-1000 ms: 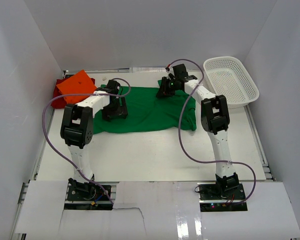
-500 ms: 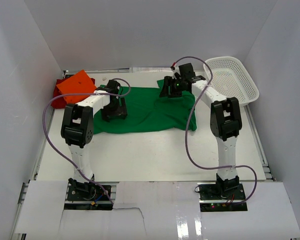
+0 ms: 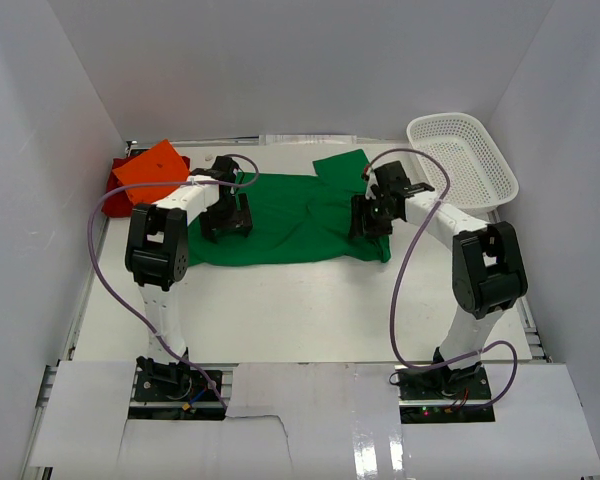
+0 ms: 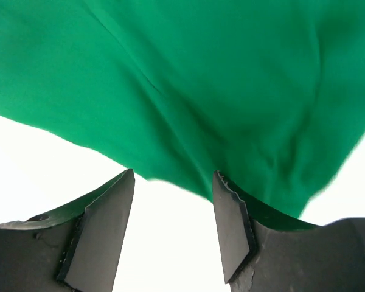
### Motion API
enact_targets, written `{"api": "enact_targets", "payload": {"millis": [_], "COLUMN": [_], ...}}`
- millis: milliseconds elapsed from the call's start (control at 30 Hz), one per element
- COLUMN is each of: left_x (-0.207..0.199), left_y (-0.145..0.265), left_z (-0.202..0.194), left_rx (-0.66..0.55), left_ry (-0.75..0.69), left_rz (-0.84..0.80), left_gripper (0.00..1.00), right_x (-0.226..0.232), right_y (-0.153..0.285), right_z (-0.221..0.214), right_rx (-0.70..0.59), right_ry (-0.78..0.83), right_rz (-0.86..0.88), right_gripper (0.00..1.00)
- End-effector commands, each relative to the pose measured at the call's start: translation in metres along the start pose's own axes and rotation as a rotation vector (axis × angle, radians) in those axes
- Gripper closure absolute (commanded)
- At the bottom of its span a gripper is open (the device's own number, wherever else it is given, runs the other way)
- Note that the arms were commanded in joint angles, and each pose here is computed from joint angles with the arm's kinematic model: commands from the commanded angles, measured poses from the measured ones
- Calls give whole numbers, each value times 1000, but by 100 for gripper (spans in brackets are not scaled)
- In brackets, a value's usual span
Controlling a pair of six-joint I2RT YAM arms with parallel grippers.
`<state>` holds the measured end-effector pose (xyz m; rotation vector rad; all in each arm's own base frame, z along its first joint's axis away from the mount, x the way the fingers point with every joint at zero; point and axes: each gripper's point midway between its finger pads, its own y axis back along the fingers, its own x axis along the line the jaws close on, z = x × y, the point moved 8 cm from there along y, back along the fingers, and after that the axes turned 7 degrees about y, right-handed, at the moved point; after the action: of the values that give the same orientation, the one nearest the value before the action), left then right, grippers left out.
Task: Fold and stack the t-shirts
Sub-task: Fold the flattened tshirt in 1/3 of the way
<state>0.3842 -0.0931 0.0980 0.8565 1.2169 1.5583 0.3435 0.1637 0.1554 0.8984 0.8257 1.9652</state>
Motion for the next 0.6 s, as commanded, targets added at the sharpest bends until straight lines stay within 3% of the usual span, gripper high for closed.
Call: {"api": "enact_targets", "payload": {"millis": [0, 200, 567], "left_x": [9, 11, 23], "left_y": [-14, -15, -24], "left_z": [-1, -2, -5], "left_rx": [14, 12, 2], "left_ry": [11, 13, 3], "left_rz": [64, 79, 166], "left_gripper": [2, 2, 2], "right_x": [-9, -20, -52], "right_y": [8, 14, -16], "right_z": [-26, -40, -89], "right_rx": [66, 92, 323], "right_ry": [7, 18, -10], "right_rz": [-121, -285, -442], "right_gripper": [40, 39, 40]}}
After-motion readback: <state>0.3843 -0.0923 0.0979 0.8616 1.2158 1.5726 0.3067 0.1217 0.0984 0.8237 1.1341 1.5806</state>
